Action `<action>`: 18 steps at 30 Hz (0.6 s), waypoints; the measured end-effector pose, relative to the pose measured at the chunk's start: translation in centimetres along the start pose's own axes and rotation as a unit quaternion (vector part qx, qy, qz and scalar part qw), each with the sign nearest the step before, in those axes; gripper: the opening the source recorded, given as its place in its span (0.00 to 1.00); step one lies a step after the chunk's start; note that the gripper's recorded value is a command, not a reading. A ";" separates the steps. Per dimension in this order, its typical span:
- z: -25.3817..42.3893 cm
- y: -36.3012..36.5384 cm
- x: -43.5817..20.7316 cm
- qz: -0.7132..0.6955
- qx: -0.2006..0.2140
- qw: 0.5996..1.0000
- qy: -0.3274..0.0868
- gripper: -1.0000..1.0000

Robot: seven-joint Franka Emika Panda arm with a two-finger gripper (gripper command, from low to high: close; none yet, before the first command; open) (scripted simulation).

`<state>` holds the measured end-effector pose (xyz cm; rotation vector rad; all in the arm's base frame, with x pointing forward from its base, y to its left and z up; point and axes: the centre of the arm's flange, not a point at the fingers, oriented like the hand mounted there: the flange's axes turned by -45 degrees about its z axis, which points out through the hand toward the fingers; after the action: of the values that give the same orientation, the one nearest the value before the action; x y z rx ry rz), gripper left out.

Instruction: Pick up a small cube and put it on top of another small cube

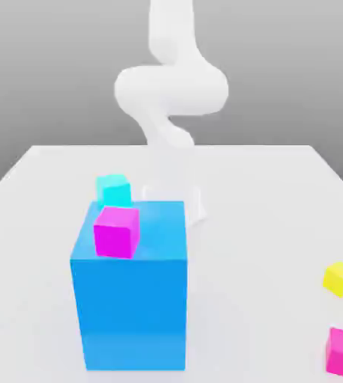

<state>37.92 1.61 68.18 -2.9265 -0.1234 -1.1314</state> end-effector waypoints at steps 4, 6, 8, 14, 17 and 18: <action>7.3 -3.0 0.1 -0.073 0.027 0.996 -0.050 0.50; 10.7 -4.7 -0.2 -0.109 0.041 0.991 -0.073 0.50; 14.1 -6.5 -0.9 -0.145 0.055 0.983 -0.095 0.50; 23.6 -12.4 -4.6 -0.253 0.098 0.949 -0.158 0.50; 27.9 -15.9 -7.5 -0.308 0.121 0.925 -0.187 0.50; 29.3 -17.0 -8.6 -0.327 0.129 0.915 -0.197 0.50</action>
<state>50.00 18.81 40.26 -2.8701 -1.2198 -0.4463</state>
